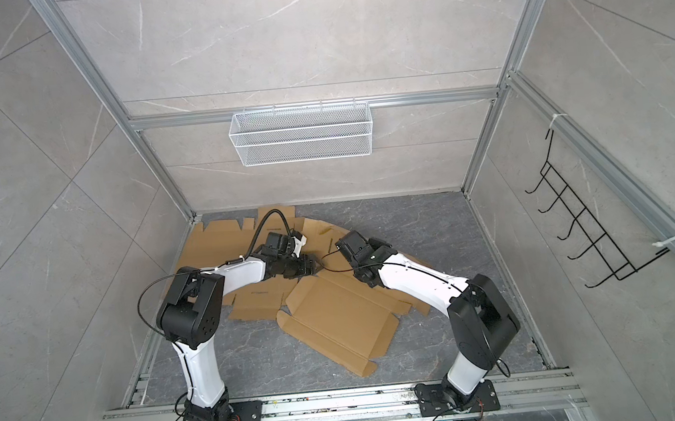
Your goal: Fold the paper box
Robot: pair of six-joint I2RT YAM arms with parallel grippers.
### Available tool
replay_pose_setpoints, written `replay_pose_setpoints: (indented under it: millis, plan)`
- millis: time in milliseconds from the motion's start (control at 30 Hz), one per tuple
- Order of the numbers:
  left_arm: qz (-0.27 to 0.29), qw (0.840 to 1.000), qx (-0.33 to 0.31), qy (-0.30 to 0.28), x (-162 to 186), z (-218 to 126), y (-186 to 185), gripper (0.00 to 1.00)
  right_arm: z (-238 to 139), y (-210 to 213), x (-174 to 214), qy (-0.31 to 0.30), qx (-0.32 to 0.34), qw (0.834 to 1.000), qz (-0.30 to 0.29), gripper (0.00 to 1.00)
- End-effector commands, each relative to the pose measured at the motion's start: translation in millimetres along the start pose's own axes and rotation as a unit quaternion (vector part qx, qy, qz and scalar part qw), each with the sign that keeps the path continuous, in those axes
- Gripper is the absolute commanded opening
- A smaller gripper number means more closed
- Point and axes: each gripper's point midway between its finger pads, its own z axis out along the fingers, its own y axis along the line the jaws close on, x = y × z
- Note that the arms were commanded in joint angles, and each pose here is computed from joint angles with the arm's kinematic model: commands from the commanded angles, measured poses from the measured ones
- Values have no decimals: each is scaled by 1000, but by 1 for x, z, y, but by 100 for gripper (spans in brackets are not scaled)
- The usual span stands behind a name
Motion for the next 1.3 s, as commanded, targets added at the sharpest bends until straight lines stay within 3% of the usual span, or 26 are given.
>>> replay_pose_setpoints:
  millis: [0,167,367,600,700,833,1000,1133,1267]
  plan:
    - [15,998,56,-29,-25,-11,-33,76,-8,-7,0,-7,-1,1000,18,0]
    - [32,996,80,-39,-32,-26,-59,75,-9,-7,-1,-6,0,1000,18,0]
    - [33,996,85,17,4,5,-73,73,-8,-8,0,-3,1,1000,17,0]
    - [58,995,80,31,14,14,-87,73,-9,-4,-2,-4,0,1000,14,0]
    - [68,996,55,13,-1,-12,-75,73,-10,-6,-2,-5,2,1000,14,0]
    - [72,995,39,-54,-39,-77,-56,75,-13,-12,-2,-8,10,1000,17,0]
    - [130,983,27,-123,-78,-139,-31,75,-16,-15,-5,-23,15,1000,5,0]
    - [189,974,14,-121,-92,-141,-6,76,-19,-17,-10,-44,16,999,-6,0]
    - [223,967,57,-113,-105,-129,-5,77,-24,-19,-14,-59,11,998,-6,0]
